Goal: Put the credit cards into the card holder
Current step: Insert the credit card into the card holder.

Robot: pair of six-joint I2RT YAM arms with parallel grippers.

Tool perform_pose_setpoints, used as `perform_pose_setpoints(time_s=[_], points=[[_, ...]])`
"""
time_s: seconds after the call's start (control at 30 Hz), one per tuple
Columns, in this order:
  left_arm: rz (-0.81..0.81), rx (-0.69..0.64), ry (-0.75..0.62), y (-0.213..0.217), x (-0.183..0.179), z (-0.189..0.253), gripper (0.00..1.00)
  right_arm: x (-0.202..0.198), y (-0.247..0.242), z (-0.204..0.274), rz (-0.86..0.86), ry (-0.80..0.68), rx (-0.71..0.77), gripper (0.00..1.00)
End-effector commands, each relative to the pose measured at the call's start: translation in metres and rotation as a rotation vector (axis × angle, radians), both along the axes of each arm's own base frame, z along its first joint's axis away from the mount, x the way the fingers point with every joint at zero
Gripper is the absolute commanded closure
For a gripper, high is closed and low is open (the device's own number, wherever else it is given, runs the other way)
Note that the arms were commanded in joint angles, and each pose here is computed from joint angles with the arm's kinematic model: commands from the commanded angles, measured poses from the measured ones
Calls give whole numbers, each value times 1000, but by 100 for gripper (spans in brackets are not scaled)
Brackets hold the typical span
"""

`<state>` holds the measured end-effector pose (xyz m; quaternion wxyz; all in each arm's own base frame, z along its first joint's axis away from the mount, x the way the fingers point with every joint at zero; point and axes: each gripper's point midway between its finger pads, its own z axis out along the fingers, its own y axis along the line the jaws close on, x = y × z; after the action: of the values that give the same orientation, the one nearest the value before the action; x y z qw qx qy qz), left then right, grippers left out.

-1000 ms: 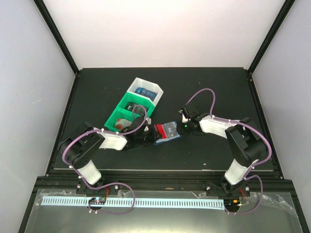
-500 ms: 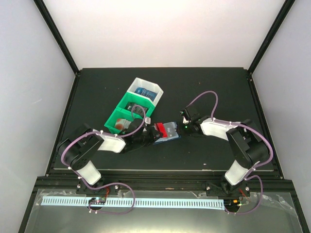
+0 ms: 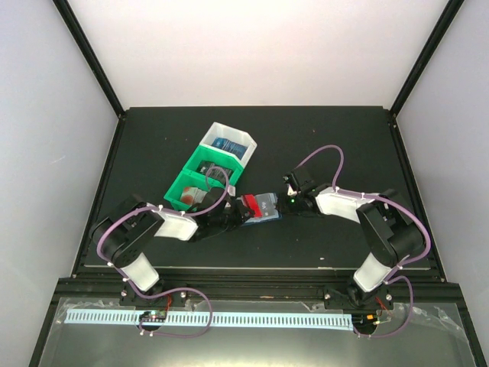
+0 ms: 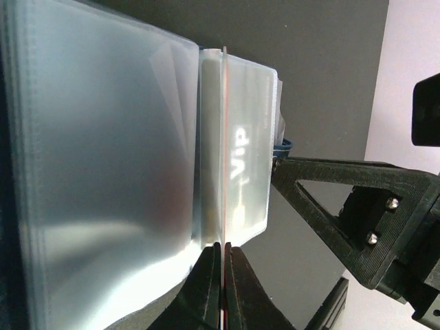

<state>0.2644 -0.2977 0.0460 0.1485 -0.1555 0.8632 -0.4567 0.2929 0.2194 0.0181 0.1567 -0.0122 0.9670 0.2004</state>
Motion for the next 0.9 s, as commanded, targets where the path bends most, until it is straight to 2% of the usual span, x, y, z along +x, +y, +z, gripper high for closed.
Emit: perform_pose_setpoints(time_s=[0.0, 0.5, 0.87], points=[[25, 31, -36, 7, 2, 7, 98, -32, -13, -26, 16, 128, -64, 66], [-7, 28, -9, 0, 1, -5, 98, -32, -11, -28, 28, 129, -61, 64], [-72, -37, 17, -19, -1, -9, 98, -32, -9, -28, 34, 132, -54, 64]])
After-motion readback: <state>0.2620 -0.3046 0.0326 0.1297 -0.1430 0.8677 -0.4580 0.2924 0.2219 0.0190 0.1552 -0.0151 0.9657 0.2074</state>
